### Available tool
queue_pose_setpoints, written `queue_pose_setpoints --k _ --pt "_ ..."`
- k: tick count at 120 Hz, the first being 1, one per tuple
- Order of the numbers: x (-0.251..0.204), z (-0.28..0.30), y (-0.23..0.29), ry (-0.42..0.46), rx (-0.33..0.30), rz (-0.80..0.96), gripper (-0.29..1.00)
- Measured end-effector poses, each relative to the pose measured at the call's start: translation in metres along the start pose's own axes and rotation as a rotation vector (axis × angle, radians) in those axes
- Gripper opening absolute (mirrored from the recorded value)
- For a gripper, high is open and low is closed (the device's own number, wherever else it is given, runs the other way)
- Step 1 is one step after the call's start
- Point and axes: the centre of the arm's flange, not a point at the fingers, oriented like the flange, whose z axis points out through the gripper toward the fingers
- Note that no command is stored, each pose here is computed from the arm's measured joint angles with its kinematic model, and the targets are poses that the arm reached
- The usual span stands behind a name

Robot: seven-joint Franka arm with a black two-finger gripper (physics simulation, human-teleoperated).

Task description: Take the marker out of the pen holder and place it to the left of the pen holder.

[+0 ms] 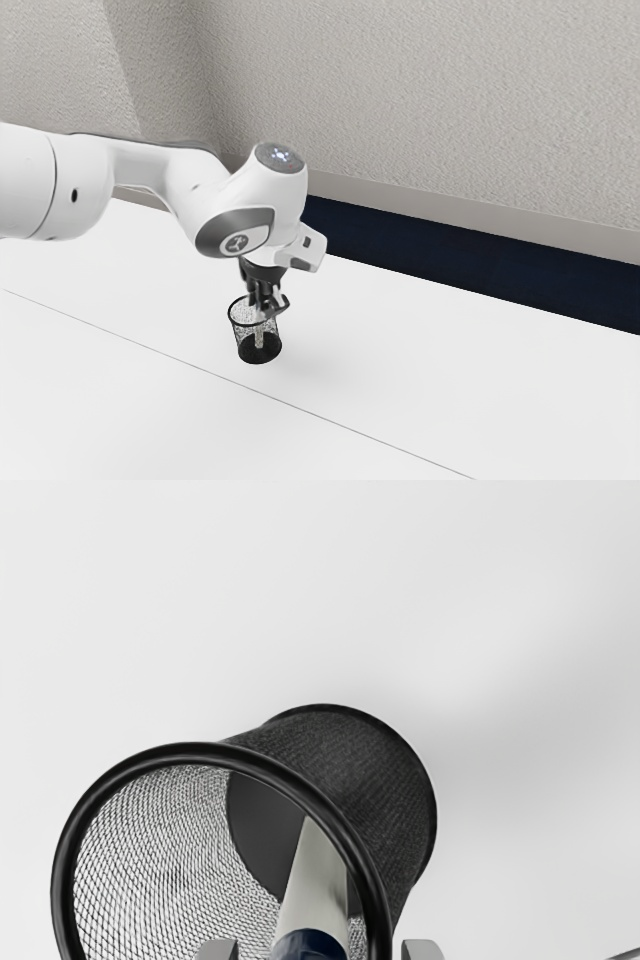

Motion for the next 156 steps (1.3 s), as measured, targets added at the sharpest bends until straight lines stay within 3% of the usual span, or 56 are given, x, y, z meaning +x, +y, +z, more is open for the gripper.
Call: queue_pose_setpoints --k 49,69,80,88,101,126,156 --pt "-0.004 -0.008 -0.014 0.029 0.024 -0.031 -0.04" --pt "-0.03 -0.072 -0.057 0.124 0.038 -0.15 -0.07" --pt "-0.056 -0.123 -0.081 0.205 -0.01 -0.264 -0.07" --pt "-0.076 -0.141 -0.11 0.211 -0.044 -0.359 -0.07" --pt "-0.116 -0.11 -0.171 0.092 -0.105 -0.536 -0.08" --pt "-0.168 -0.007 -0.228 -0.257 -0.238 -0.709 -0.08" --pt "-0.144 0.077 -0.192 -0.688 -0.442 -0.624 -0.08"
